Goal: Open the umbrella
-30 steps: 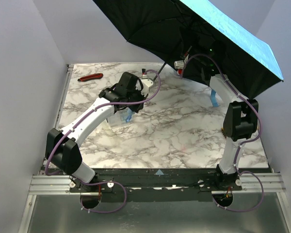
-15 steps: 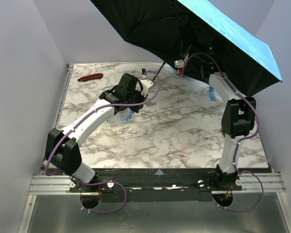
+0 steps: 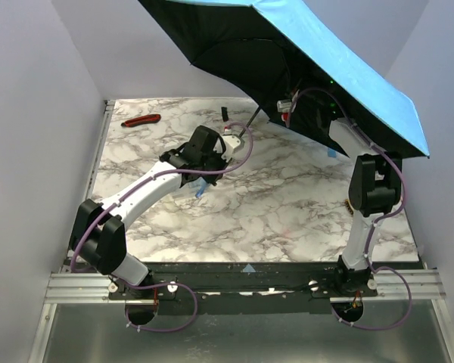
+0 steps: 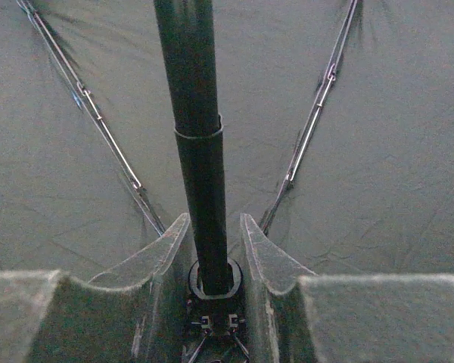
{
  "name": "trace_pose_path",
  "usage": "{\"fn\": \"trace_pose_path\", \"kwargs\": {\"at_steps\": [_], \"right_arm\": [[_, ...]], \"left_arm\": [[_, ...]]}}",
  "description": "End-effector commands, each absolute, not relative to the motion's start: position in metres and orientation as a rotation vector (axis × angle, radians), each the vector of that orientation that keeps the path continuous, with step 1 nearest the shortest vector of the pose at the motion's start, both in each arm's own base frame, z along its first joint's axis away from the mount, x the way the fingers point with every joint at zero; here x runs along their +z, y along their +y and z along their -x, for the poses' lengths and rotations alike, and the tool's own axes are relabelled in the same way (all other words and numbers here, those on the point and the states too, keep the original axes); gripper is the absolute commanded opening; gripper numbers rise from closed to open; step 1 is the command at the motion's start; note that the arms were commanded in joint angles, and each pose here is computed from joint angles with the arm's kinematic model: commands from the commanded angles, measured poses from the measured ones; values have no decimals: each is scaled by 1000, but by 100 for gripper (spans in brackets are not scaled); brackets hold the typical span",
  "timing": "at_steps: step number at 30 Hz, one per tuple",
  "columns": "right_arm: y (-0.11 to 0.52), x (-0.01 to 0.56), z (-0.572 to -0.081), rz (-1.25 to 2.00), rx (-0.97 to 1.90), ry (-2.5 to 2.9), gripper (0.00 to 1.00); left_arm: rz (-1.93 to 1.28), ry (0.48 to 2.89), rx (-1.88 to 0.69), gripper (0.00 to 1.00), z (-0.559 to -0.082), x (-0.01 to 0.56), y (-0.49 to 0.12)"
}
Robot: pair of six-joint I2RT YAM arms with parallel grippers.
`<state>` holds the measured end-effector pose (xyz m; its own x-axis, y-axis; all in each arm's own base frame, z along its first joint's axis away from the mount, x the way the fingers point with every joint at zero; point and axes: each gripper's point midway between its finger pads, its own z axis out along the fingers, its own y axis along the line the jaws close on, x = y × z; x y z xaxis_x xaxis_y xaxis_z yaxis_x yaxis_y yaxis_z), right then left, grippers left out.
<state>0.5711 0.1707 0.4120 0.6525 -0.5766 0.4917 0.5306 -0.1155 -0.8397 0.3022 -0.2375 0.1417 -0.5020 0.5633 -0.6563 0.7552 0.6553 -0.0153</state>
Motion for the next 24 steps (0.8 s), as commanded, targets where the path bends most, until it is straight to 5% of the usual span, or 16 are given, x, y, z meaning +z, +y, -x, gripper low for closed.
{"fn": "trace_pose_path", "kwargs": {"at_steps": [1,9,17,24], "right_arm": [[-147,534,-539,755,-1830,711,31],[-115,502,-529,907,-1765,632,30],[-28,428,-514,1248,-1476,479,72],[52,359,-500,1469,-1242,369,88]], "left_arm": [[-1792,2846,-458,0,-96,79,-121],[-1673,2759,-536,0,-126,103,-158],[-1396,2526,-855,0,-181,181,-242],[-1238,2372,-1036,0,-204,217,-285]]}}
